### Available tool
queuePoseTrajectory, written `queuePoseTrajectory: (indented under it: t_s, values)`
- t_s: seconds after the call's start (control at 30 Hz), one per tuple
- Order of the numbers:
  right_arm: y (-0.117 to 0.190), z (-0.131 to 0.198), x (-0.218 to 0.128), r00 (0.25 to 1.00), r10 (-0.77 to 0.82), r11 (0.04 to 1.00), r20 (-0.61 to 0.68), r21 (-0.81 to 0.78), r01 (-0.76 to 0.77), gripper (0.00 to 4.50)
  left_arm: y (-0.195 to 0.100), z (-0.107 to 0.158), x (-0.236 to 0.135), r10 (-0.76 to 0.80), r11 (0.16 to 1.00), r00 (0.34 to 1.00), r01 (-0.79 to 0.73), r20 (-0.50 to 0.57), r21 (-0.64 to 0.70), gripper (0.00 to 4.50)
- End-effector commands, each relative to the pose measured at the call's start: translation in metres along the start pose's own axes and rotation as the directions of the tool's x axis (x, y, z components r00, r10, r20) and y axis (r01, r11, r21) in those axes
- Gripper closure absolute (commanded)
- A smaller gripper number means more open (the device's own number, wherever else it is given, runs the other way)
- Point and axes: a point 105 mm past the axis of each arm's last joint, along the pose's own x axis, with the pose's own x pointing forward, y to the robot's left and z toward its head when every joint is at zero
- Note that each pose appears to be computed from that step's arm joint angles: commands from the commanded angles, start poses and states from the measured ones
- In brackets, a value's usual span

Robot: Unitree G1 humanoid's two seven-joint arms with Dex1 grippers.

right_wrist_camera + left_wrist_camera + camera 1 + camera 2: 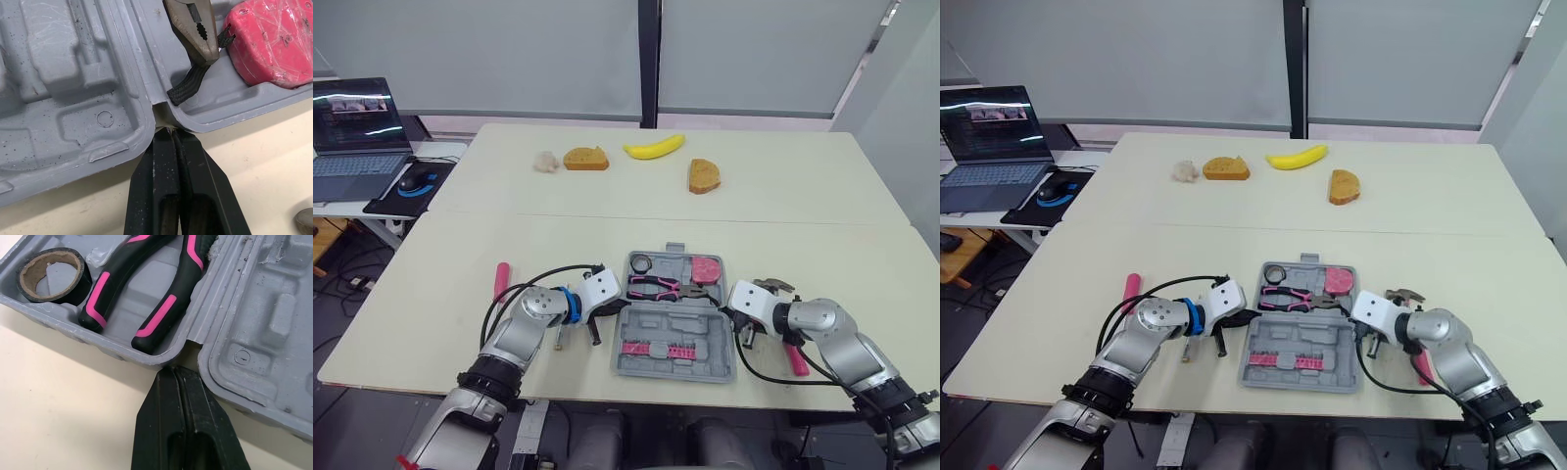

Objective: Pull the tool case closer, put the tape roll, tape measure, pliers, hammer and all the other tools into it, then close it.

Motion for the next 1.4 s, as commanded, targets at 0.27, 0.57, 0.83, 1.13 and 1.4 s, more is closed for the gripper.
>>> queuePoseTrajectory:
  t_s: [0.27,0.57,0.83,1.13,1.4]
  values:
    - [-0.008,0.021,0.0,0.997,-0.031,0.998,0.074,-0.044,0.034,4.46,0.001,0.01,0.004,0.006,1.0,1.0,-0.007,0.03,0.025,4.5]
    - [-0.008,0.02,0.0,0.997,-0.032,0.998,0.074,-0.05,0.036,4.46,0.001,0.01,0.005,0.005,1.0,1.0,-0.006,0.031,0.021,4.5]
    - [-0.008,0.019,0.0,0.997,-0.03,0.998,0.071,-0.048,0.034,4.46,0.007,0.01,0.004,0.02,1.0,0.999,-0.02,0.028,0.023,4.5]
    - [-0.01,0.017,-0.001,0.998,-0.032,0.998,0.062,-0.05,0.035,4.46,0.003,0.005,0.001,-0.003,1.0,1.0,0.003,0.016,0.01,4.5]
    - [-0.02,0.008,-0.009,0.997,-0.062,0.997,0.043,-0.053,0.064,4.46,0.005,0.001,-0.009,-0.006,1.0,1.0,0.006,0.007,0.006,4.5]
